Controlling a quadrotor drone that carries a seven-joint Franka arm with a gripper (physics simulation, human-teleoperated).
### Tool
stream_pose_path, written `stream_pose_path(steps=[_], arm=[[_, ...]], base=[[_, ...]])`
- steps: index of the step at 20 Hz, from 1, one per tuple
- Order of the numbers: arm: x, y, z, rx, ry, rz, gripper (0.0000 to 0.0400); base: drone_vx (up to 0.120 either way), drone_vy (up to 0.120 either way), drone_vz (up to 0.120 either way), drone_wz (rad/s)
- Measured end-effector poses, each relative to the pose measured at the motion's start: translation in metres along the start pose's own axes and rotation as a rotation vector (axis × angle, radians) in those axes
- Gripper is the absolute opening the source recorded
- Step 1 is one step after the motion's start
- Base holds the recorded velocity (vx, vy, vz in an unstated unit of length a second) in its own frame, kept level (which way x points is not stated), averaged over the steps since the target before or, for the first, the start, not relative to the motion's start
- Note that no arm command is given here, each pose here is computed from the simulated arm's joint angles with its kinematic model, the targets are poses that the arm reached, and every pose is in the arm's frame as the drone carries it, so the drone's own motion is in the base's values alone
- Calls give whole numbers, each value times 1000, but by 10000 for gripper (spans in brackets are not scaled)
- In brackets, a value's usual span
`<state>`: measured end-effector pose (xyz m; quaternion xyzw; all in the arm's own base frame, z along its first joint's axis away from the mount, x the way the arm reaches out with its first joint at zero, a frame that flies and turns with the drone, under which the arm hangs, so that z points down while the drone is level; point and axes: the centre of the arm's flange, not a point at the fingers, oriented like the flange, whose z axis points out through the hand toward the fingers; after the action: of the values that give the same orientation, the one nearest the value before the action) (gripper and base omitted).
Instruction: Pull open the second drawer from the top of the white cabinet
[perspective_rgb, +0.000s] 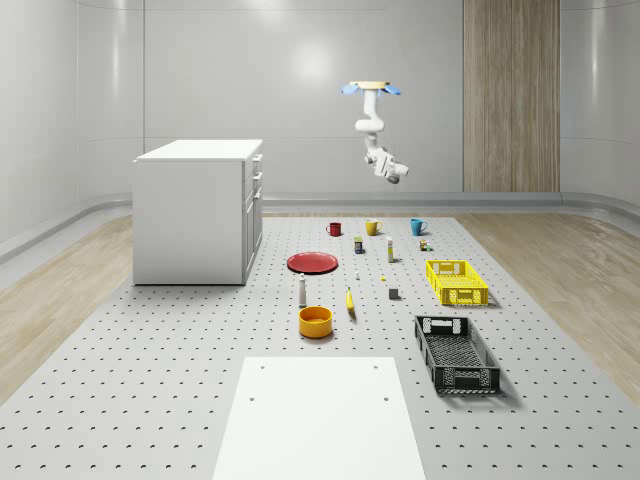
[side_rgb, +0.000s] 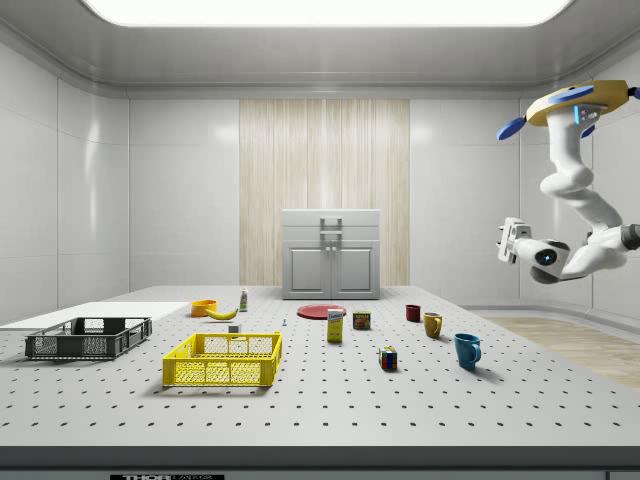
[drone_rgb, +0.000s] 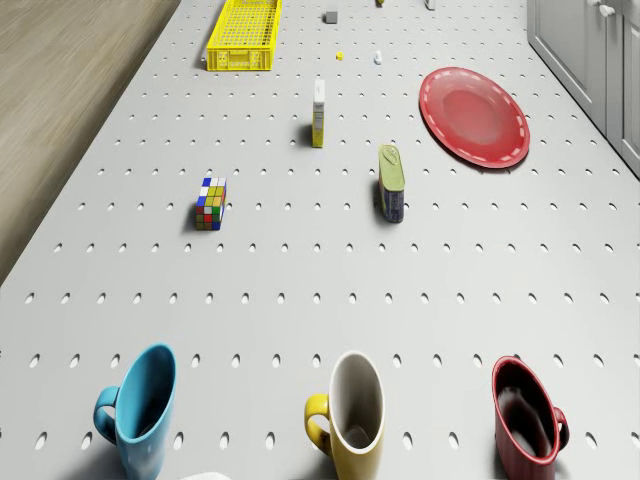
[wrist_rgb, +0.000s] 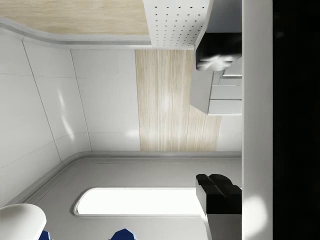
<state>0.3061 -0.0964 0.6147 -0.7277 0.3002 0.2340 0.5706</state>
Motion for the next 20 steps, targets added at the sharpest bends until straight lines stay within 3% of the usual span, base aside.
stream_pose_path(steps=[3,7,17,20], arm=[[7,7,0,70,-72,0,302],[12,12,1,121,-123,1,301],[16,16,2,161,-164,1,300],[16,16,2,164,-167,1,300]], base=[[120,-120,107,0],[120,-120,0,0],[120,-120,0,0],[120,-120,120,0]])
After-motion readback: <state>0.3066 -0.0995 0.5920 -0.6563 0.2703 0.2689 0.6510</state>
